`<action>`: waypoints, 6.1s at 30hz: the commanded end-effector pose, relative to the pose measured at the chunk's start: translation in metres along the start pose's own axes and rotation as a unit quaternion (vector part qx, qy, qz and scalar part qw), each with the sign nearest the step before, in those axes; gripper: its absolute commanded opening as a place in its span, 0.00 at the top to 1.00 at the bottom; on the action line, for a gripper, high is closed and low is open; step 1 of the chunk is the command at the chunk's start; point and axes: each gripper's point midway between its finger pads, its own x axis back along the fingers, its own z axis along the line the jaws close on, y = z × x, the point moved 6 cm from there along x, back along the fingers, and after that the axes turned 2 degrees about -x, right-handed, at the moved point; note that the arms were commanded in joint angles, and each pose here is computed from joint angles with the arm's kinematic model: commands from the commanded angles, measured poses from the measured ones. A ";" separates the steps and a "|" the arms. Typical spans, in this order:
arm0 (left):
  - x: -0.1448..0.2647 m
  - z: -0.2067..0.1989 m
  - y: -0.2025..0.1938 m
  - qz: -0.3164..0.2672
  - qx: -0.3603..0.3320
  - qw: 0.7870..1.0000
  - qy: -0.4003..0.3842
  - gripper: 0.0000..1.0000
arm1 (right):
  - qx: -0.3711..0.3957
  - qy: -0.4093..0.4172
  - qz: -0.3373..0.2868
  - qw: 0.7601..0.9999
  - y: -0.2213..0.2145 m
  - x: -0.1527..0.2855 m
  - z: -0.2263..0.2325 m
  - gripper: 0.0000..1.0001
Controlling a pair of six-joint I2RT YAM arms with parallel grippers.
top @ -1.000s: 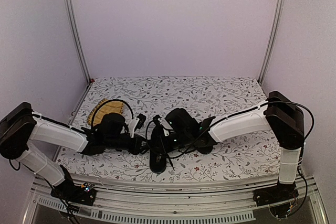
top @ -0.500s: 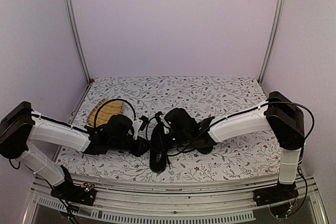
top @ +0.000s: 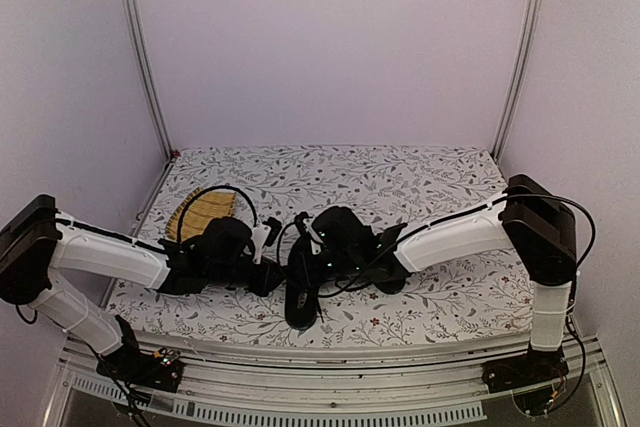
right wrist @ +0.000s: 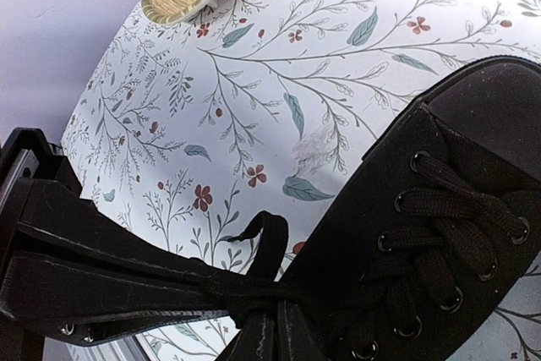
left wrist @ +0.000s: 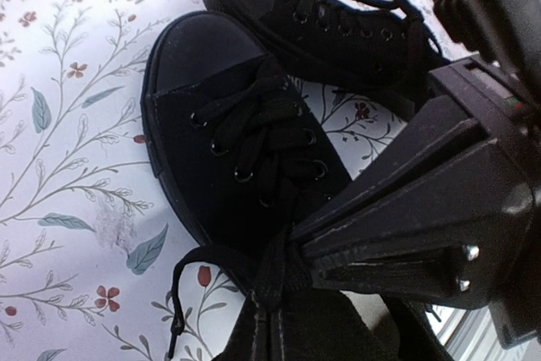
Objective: Tie the shoes
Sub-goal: Cross the half-tied shoelace with the shoelace loop.
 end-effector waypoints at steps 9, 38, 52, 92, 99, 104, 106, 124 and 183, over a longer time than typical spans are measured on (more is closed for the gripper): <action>0.004 -0.008 0.003 -0.015 -0.002 1.000 -0.023 1.00 | 0.007 -0.015 0.002 1.000 -0.002 -0.013 -0.009 0.98; 0.001 0.025 0.025 0.005 0.044 0.993 -0.110 0.56 | -0.004 -0.006 0.008 1.000 -0.019 0.008 -0.016 0.98; -0.013 0.028 0.049 -0.006 -0.002 0.985 -0.172 0.57 | -0.008 0.006 0.014 1.000 -0.029 0.021 -0.016 0.98; 0.001 -0.009 0.039 -0.029 0.018 0.967 -0.254 1.00 | 0.008 0.048 0.044 0.998 -0.044 0.037 -0.009 0.98; 0.007 -0.017 0.027 -0.045 0.043 0.967 -0.246 1.00 | 0.014 0.067 0.061 0.996 -0.055 0.043 -0.003 0.98; 0.011 -0.020 0.019 -0.053 0.057 0.972 -0.221 1.00 | 0.004 0.062 0.055 0.997 -0.057 0.049 -0.004 0.98; 0.013 -0.017 0.017 -0.056 0.063 0.974 -0.211 1.00 | 0.000 0.061 0.051 0.997 -0.055 0.051 -0.004 0.98; 0.019 0.001 0.012 -0.059 0.100 0.980 -0.161 0.63 | -0.006 0.071 0.018 0.997 -0.038 0.048 0.007 0.98; 0.008 0.012 0.048 -0.010 0.052 0.977 -0.205 1.00 | 0.002 0.067 -0.016 0.998 0.001 0.041 0.017 0.98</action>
